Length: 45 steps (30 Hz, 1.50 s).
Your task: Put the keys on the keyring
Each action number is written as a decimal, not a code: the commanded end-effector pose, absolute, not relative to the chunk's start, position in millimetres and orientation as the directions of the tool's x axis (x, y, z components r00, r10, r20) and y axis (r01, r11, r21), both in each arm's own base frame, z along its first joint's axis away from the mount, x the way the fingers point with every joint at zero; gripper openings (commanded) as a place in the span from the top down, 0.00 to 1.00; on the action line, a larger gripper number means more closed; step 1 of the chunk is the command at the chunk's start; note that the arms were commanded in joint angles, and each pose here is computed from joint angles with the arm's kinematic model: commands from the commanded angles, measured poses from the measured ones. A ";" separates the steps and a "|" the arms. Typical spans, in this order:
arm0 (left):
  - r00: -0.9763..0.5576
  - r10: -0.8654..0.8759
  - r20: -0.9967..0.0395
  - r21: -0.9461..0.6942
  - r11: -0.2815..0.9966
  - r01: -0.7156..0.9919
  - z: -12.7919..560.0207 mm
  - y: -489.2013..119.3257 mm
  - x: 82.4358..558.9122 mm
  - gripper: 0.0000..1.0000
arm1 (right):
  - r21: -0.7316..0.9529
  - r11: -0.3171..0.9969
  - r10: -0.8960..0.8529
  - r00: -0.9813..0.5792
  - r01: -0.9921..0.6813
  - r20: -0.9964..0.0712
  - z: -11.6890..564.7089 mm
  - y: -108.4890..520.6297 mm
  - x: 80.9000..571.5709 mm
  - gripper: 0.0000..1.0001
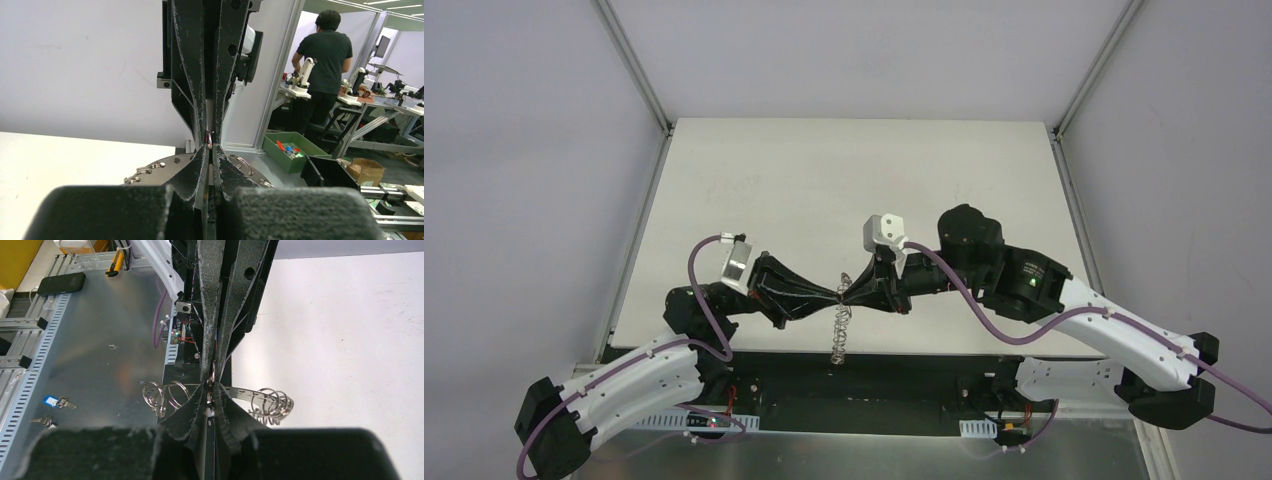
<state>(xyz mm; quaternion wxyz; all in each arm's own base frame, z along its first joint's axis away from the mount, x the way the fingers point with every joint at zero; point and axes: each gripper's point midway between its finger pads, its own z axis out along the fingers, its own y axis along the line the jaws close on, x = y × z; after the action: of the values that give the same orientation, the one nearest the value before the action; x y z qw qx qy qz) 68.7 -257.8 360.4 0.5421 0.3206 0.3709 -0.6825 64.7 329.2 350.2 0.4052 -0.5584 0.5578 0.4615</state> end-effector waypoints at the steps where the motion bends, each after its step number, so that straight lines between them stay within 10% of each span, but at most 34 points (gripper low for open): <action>1: -0.134 -0.588 -0.798 -0.064 -0.138 0.988 386.2 -244.9 57.3 1.00 | 0.064 -0.054 -0.212 -0.051 -0.996 -0.976 366.5 330.3 62.4 0.91; 45: -0.509 -0.041 -0.860 -0.504 -0.091 0.859 333.5 -272.1 58.8 0.80 | 0.608 0.044 -0.541 -0.531 -0.793 -0.652 318.1 305.3 33.3 1.00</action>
<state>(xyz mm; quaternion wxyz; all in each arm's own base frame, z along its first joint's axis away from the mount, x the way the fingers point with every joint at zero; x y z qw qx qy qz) 74.0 -275.3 321.4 0.3703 0.3326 0.5878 -0.6378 43.7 301.1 296.4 0.1439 -0.4767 0.7345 0.4611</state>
